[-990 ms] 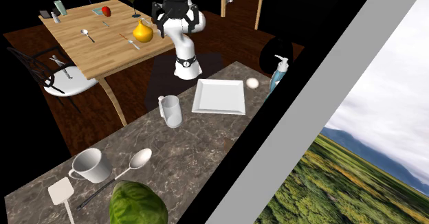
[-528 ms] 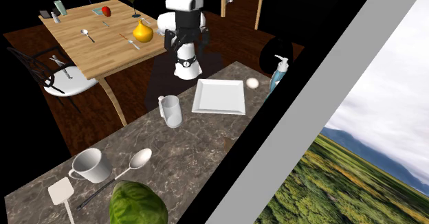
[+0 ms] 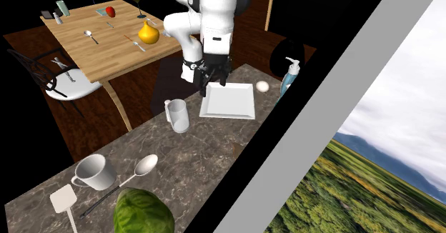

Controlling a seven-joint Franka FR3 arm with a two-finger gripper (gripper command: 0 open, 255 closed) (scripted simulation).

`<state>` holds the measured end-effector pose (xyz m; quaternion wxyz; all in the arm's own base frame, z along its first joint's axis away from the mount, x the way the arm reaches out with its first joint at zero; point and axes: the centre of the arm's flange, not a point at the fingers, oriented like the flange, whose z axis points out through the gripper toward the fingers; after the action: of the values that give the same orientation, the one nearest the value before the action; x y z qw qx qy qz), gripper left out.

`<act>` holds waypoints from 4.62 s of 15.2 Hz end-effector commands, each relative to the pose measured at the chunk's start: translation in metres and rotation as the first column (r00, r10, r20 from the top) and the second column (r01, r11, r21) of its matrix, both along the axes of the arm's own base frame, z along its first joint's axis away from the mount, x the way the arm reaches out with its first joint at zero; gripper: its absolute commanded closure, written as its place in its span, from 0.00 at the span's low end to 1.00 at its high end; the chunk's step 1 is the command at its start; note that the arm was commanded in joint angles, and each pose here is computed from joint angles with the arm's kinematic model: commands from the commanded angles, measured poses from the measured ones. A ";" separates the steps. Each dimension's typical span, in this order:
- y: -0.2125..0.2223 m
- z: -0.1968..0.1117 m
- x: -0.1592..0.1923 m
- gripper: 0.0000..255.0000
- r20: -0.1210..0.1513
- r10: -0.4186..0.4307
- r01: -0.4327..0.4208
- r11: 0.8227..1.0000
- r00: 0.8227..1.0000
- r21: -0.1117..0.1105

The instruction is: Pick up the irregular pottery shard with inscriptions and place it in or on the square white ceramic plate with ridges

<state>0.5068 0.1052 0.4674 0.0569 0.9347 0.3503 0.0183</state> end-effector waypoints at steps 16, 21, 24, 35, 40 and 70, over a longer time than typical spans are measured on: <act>0.127 -0.154 0.081 0.00 -0.144 0.437 -0.442 0.897 0.888 -0.003; 0.123 -0.181 0.080 0.00 -0.144 0.437 -0.442 0.897 0.888 -0.003; 0.122 -0.189 0.080 0.00 -0.144 0.437 -0.442 0.897 0.888 -0.003; 0.122 -0.189 0.080 1.00 -0.144 0.437 -0.442 0.897 0.888 -0.003; 0.122 -0.189 0.080 1.00 -0.144 0.437 -0.442 0.897 0.888 -0.003; 0.065 -0.245 0.119 1.00 -0.193 0.309 -0.307 0.951 0.931 0.039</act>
<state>0.6260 0.1704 0.2226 0.0147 0.8658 0.4961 -0.0635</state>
